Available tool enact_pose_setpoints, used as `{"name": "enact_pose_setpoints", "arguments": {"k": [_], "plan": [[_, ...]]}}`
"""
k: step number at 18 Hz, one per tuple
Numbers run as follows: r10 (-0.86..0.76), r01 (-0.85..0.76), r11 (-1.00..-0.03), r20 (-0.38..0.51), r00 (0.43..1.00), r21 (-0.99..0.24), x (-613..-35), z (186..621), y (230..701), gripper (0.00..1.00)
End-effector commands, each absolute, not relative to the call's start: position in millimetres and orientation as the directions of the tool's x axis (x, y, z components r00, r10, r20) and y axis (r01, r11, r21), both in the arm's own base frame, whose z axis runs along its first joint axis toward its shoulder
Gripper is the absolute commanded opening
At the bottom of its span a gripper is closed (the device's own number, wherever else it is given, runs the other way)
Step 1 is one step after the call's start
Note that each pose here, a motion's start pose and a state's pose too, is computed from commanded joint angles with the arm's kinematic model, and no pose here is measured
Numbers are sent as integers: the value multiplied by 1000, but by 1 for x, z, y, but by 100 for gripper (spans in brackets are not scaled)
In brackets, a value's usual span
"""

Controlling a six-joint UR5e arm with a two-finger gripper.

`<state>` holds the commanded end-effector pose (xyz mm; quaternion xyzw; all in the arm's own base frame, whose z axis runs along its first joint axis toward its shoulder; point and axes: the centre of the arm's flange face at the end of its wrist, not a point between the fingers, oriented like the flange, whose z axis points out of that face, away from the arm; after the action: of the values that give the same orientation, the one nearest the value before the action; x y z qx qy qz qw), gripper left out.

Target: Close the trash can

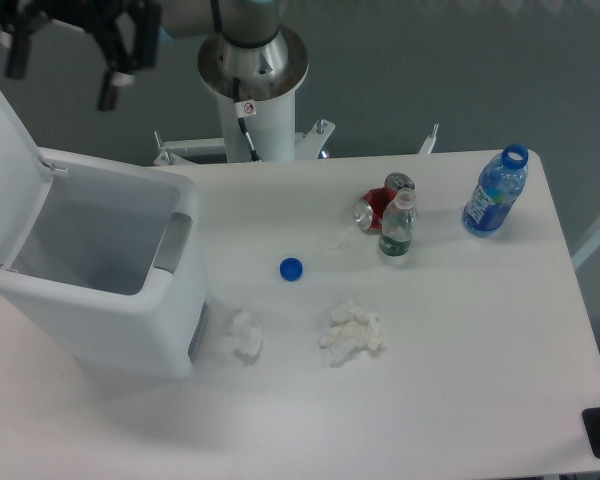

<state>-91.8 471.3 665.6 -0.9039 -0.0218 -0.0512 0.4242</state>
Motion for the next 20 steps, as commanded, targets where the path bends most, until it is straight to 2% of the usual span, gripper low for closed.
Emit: {"name": "enact_pose_setpoints", "arguments": {"k": [7, 11, 20], "plan": [[-136, 36, -627, 155, 978, -778, -48, 667, 479, 100], [-216, 30, -626, 211, 953, -779, -29, 659, 485, 100], [-312, -16, -647, 246, 918, -763, 5, 640, 506, 100]]}}
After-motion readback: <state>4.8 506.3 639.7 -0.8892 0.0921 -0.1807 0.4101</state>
